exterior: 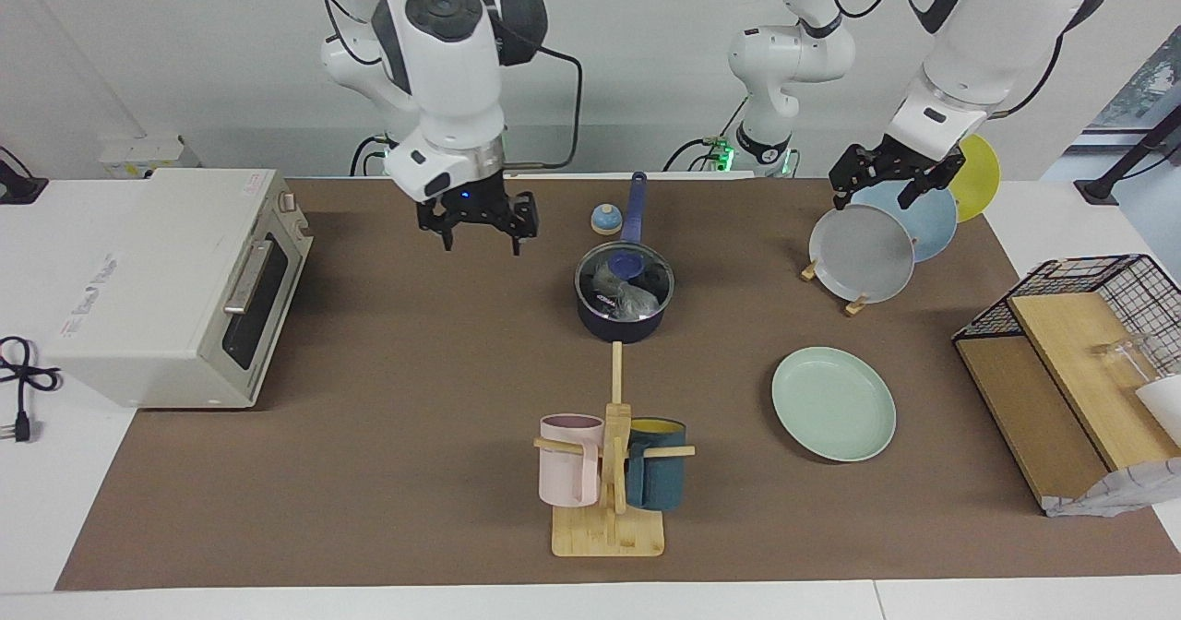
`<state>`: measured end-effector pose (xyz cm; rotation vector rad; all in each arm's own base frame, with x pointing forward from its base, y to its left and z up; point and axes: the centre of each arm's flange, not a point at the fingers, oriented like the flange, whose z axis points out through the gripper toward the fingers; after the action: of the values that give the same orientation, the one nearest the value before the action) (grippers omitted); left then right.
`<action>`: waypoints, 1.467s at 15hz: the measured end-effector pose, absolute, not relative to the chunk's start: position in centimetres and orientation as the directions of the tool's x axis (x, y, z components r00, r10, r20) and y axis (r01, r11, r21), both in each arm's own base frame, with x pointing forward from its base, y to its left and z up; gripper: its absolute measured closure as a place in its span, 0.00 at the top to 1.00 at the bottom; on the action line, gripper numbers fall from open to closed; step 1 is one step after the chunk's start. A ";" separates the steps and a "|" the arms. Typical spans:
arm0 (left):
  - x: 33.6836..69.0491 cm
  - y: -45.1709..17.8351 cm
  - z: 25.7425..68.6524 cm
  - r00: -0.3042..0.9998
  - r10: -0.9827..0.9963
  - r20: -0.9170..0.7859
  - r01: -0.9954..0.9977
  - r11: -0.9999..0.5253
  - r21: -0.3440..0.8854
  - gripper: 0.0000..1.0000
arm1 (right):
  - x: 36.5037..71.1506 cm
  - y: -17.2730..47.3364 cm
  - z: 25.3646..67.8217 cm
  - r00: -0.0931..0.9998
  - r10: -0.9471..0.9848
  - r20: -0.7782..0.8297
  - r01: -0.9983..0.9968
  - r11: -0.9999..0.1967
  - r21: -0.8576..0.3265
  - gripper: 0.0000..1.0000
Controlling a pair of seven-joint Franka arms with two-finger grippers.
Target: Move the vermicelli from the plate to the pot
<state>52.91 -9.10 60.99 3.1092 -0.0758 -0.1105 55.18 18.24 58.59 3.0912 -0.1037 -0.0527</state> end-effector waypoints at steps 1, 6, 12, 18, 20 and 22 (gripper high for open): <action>52.9 -9.1 61.0 0.996 -0.050 -0.070 -0.048 -0.998 0.031 1.00 | 54.7 16.4 59.7 0.998 -0.053 -0.045 -0.050 -0.997 0.053 1.00; 52.9 -9.1 61.0 0.996 -0.050 -0.070 -0.048 -0.998 0.031 1.00 | 53.8 7.8 62.9 0.994 0.013 -0.105 0.018 -0.999 0.050 1.00; 52.9 -9.1 61.0 0.996 -0.050 -0.070 -0.048 -0.998 0.031 1.00 | 54.6 2.8 62.0 0.992 -0.033 -0.125 -0.027 -0.999 0.048 1.00; 52.9 -9.1 61.0 0.996 -0.050 -0.070 -0.048 -0.998 0.031 1.00 | 55.2 0.7 60.9 0.989 0.007 -0.147 0.011 -1.000 0.029 1.00; 52.9 -9.1 61.0 0.996 -0.050 -0.070 -0.048 -0.998 0.031 1.00 | 55.1 2.2 60.9 0.987 0.037 -0.153 0.040 -0.999 0.021 1.00; 52.9 -9.1 61.0 0.996 -0.050 -0.070 -0.048 -0.998 0.031 1.00 | 55.2 2.6 60.6 0.985 0.055 -0.163 0.059 -0.998 0.019 1.00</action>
<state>52.91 -9.09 60.99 3.1092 -0.0758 -0.1105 55.20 2.57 60.56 3.1066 0.0895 -0.2537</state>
